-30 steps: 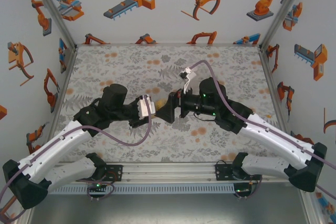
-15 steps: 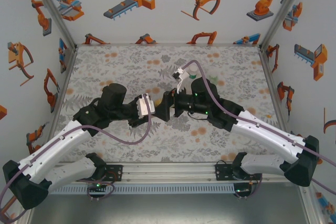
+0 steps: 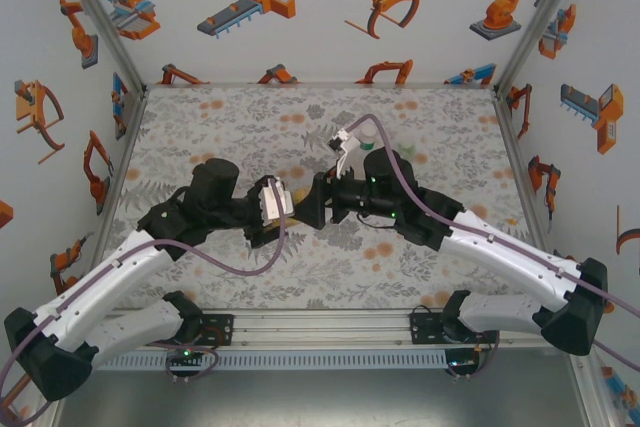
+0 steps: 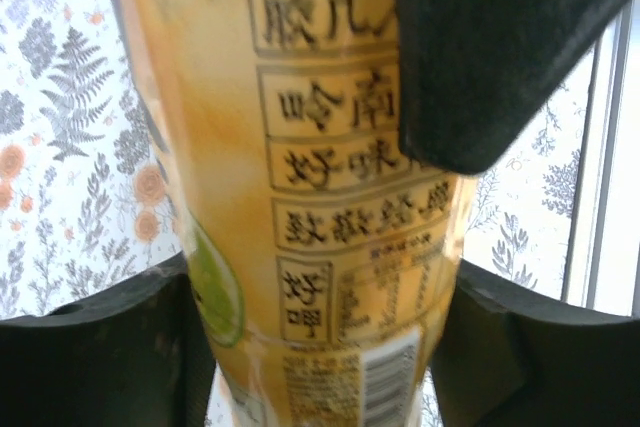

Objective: Screw on the bottle caps

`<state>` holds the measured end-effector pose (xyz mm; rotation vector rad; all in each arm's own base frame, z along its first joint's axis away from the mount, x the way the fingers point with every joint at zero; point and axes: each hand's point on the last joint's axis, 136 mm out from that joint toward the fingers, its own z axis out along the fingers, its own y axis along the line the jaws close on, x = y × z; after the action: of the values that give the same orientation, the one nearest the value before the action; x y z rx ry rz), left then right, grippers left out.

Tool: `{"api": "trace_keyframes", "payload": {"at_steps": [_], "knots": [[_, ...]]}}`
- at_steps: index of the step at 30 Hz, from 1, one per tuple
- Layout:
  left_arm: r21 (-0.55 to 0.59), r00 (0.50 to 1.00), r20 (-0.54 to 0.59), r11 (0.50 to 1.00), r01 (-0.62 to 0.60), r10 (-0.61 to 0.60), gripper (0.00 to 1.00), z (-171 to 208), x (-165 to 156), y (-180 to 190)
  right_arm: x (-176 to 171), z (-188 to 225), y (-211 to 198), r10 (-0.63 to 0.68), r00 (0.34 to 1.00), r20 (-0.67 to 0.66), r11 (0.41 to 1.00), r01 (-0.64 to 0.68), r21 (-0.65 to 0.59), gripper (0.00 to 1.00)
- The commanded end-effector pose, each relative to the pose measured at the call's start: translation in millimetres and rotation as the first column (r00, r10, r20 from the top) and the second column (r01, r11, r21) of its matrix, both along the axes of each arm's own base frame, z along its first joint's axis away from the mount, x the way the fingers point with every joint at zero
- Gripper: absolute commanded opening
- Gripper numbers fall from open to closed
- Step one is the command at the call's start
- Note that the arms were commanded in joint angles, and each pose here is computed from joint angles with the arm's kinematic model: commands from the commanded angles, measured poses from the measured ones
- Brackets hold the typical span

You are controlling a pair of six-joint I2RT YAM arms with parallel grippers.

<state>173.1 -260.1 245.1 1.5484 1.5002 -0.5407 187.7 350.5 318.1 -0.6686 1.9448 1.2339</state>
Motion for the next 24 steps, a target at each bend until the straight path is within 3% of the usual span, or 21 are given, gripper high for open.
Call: {"api": "trace_keyframes", "payload": {"at_steps": [1, 10, 17, 24], "knots": [[-0.06, 0.999, 0.025, 0.998, 0.033, -0.032, 0.72, 17, -6, -4, -4, 0, 6, 0.03, 0.999, 0.012, 1.0, -0.03, 0.006, 0.5], [-0.067, 0.999, 0.036, 0.997, 0.027, -0.024, 0.76, 19, -6, -2, 17, -52, -17, -0.036, 0.999, 0.025, 0.955, 0.042, -0.294, 0.49], [-0.067, 0.999, 0.04, 0.998, 0.019, -0.016, 0.77, 20, -5, -1, 51, -88, -60, -0.127, 0.992, 0.0, 0.846, 0.108, -0.523, 0.47], [-0.068, 0.999, 0.038, 0.998, 0.016, -0.013, 0.77, 19, -4, -1, 97, -104, -89, -0.19, 0.982, 0.02, 0.748, 0.158, -0.645, 0.44]]}}
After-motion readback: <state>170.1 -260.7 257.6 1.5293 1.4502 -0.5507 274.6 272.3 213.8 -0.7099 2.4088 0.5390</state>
